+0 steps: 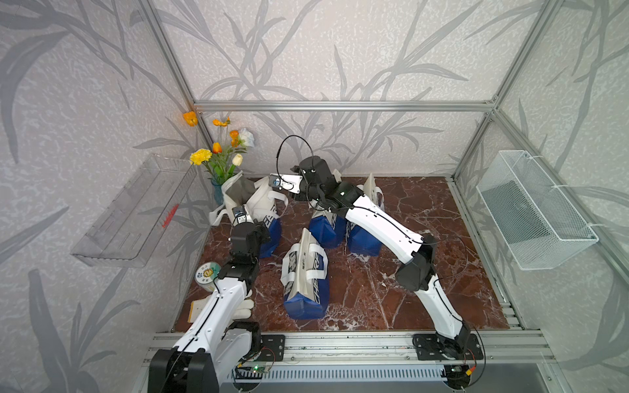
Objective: Open the takeout bag
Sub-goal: Place the takeout bag at the center of the board.
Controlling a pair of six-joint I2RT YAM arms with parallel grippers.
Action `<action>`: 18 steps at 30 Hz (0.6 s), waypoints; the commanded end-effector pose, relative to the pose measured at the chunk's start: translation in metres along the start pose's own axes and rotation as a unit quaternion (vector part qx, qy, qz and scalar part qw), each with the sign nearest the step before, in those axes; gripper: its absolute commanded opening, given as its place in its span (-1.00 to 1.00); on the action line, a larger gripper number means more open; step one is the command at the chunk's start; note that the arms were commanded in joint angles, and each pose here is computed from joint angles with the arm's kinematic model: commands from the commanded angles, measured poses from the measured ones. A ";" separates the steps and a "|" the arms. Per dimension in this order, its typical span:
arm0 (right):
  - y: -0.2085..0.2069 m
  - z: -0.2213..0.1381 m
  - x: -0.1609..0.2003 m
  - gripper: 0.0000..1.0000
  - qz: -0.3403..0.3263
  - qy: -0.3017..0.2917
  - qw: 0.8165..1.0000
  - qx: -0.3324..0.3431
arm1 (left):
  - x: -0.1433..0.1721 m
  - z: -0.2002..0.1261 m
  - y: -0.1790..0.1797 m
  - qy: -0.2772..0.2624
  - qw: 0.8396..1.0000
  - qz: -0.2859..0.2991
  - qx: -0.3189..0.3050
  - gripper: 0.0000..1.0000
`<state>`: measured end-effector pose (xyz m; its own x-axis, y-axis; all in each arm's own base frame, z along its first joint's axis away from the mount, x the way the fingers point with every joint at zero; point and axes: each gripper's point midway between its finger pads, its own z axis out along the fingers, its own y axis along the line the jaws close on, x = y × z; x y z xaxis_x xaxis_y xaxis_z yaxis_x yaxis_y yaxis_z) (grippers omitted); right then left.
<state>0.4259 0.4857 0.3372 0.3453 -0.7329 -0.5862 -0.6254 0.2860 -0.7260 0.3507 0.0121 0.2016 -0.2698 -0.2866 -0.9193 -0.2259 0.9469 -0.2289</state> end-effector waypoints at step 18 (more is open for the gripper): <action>-0.007 -0.155 0.062 0.36 0.214 -0.051 0.972 0.082 | -0.042 0.062 -0.039 -0.054 0.996 -0.053 0.056 -0.34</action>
<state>0.3470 0.3636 0.3182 0.1349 -0.5851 -0.7997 -0.6628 0.5466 -0.5117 0.4179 -0.0006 0.2096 -0.1990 -0.3605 -0.9113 -0.1773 0.9278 -0.3283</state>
